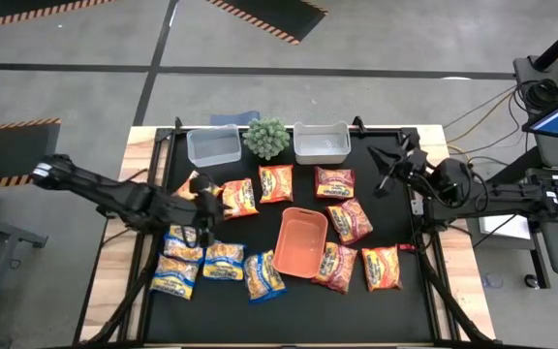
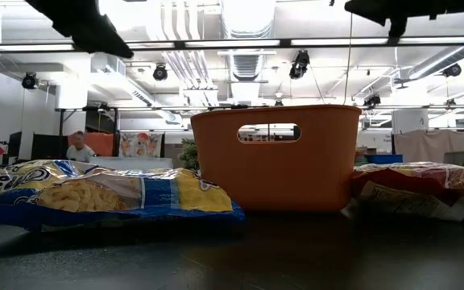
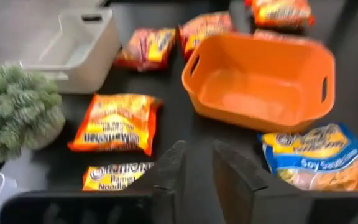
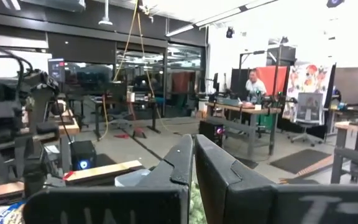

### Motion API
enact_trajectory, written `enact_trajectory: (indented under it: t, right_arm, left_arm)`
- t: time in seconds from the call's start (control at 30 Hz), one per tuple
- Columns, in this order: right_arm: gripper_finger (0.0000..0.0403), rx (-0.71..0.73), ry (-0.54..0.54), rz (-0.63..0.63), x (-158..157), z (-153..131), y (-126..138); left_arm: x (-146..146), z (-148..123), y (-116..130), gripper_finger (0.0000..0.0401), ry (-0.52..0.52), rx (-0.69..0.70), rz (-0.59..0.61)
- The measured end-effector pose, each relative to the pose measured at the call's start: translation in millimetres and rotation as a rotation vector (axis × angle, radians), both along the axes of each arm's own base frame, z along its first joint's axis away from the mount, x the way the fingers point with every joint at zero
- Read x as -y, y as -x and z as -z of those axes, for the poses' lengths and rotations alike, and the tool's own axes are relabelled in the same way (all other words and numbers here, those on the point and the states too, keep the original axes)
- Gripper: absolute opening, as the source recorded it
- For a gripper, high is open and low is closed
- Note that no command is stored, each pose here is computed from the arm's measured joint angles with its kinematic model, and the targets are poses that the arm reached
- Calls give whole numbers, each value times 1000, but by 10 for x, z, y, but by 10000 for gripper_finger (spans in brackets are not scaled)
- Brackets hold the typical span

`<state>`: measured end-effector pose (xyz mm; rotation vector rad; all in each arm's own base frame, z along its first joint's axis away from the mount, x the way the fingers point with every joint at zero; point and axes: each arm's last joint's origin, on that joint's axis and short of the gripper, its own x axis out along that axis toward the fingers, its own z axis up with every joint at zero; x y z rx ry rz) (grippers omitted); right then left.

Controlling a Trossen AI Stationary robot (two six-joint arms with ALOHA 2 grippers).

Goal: Sort Maruchan noodles
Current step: Put the orange noodle pack into the transparent bin

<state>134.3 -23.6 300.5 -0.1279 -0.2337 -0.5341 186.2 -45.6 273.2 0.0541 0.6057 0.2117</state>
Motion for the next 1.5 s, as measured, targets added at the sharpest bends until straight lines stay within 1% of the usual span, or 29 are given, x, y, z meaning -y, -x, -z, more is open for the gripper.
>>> enact_trajectory:
  t: [0.1, 0.23, 0.3, 0.4, 0.5, 0.67, 0.83, 0.9, 1.07, 1.33, 1.5]
  right_arm:
    - [9, -24, 22, 7, 2, 9, -24]
    - [9, -41, 31, 10, 3, 27, -31]
    - [9, -55, 25, 8, 3, 43, -38]
    - [9, -88, 17, 7, 5, 78, -51]
    - [9, -108, 15, 7, 5, 97, -58]
    - [9, -123, 14, 7, 6, 113, -65]
    - [9, -129, 15, 7, 6, 118, -66]
    - [9, -146, 16, 8, 7, 133, -71]
    - [9, -183, 20, 10, 7, 166, -79]
    - [9, -222, 9, 8, 9, 206, -82]
    - [9, -227, -17, 3, 9, 224, -83]
  left_arm:
    - [29, 67, -100, 114, -18, -43, -12]
    - [43, 200, -216, 167, -91, -100, -69]
    - [45, 294, -269, 190, -144, -137, -99]
    - [53, 448, -352, 218, -214, -201, -126]
    - [25, 614, -453, 234, -248, -278, -141]
    - [-77, 893, -651, 233, -283, -377, -149]
    - [-220, 1117, -859, 225, -217, -408, -88]
    - [-268, 1185, -906, 222, -221, -420, -80]
    - [-353, 1283, -935, 217, -238, -464, -84]
    - [-359, 1370, -953, 215, -239, -489, -95]
    - [-361, 1393, -956, 197, -248, -496, -106]
